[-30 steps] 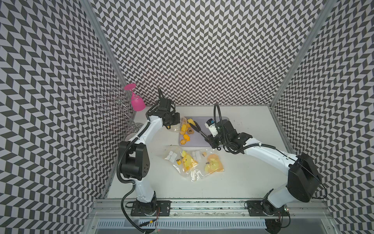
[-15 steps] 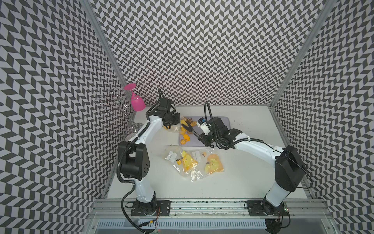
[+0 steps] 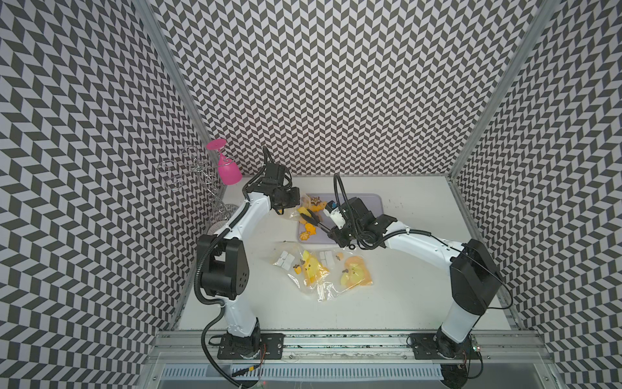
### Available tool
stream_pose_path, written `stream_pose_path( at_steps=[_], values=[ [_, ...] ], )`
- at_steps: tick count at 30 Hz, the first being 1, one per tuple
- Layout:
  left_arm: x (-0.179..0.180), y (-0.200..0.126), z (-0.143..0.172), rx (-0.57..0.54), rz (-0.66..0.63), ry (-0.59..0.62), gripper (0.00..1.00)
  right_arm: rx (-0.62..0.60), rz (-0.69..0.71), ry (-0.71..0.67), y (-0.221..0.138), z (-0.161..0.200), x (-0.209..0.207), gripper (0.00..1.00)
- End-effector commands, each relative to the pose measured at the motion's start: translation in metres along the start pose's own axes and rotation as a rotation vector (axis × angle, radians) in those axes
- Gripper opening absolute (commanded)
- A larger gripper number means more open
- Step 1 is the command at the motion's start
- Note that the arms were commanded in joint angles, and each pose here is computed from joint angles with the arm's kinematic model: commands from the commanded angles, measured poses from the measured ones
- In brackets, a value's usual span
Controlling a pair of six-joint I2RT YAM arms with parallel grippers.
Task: Put the cookies into a resealable bag to prevent moisture
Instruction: Place the cookie in the ziploc bag.
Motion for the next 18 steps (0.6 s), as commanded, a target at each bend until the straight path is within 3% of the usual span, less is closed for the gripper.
stream_pose_path(
  at_steps=[1,18],
  values=[
    [-0.003,0.006,0.002,0.002,0.020,0.022,0.00,-0.096,0.011,-0.036,-0.006,-0.025,0.006,0.14],
    [-0.009,0.007,0.003,0.009,0.043,0.043,0.00,-0.031,0.032,-0.045,0.034,-0.047,0.002,0.13]
  ],
)
Point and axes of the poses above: each gripper's point midway between its finger pads, its own y axis out along the fingers, its own x axis along the line the jaws close on, z = x × y, the point moved 9 cm from there along -y, back along the fingers, and after that the axes turned 6 degrees about y, right-handed, at the moved point
